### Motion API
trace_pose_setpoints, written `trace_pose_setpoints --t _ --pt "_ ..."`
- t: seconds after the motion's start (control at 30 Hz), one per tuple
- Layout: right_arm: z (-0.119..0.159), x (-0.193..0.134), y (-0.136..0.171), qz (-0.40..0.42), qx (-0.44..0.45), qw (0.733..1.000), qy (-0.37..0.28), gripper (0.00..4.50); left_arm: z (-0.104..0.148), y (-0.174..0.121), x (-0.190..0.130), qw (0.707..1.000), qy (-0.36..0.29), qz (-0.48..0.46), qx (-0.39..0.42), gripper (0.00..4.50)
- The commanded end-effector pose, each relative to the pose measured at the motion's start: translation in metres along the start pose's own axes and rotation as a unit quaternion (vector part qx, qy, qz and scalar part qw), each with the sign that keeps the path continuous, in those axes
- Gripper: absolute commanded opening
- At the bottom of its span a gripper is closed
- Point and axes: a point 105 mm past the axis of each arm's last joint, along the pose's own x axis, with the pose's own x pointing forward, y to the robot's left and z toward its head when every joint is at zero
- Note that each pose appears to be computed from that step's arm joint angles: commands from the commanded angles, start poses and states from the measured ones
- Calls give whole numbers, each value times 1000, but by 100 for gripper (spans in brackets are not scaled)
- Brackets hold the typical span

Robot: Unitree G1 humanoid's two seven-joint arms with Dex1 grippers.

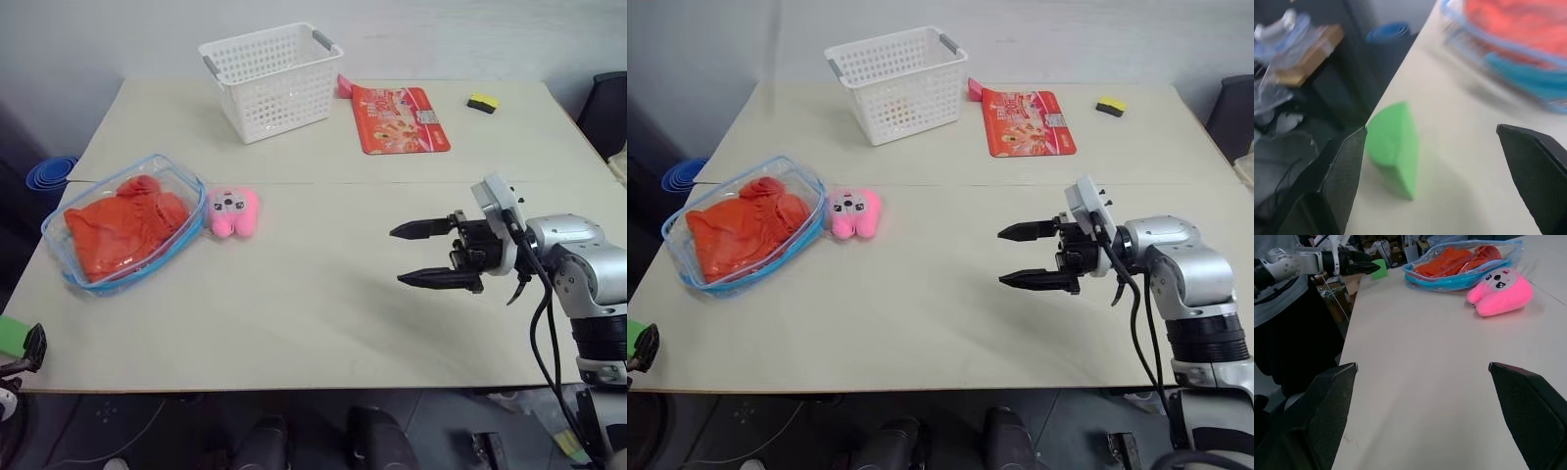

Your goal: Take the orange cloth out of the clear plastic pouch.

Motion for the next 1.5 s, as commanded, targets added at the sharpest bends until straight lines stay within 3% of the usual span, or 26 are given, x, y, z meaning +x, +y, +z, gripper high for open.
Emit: trace_pose_setpoints --t 0.03,0.13,0.23,0.47,0.6,0.77,0.97,1.1,1.47,1.5 --pt "8 -8 0 -11 -14 1000 -5 450 49 -17 -14 994 -48 -54 76 446" --pt "7 -10 -1 -11 -12 1000 -3 450 66 -49 -16 980 -42 -134 143 446" --pt "8 -7 -1 -10 -13 1000 -5 450 70 -74 2 955 -8 -172 241 446" --pt "12 -5 1 -10 -18 1000 -12 450 61 -112 38 879 56 -228 415 446" --pt "14 -6 3 -15 -21 1000 -13 450 49 -114 52 835 82 -237 491 446" --pt "18 -8 5 -23 -22 999 -20 450 44 -104 64 826 104 -213 511 446" --pt "15 -6 8 -30 -18 999 -22 450 41 -116 80 831 88 -222 503 446" --pt "15 -6 8 -33 -18 999 -21 450 41 -114 88 835 84 -213 500 362" --pt "16 -10 8 -45 -24 999 -16 450 38 -112 85 830 83 -224 503 14" --pt "16 -11 8 -46 -24 999 -16 450 37 -115 85 826 79 -231 508 6"
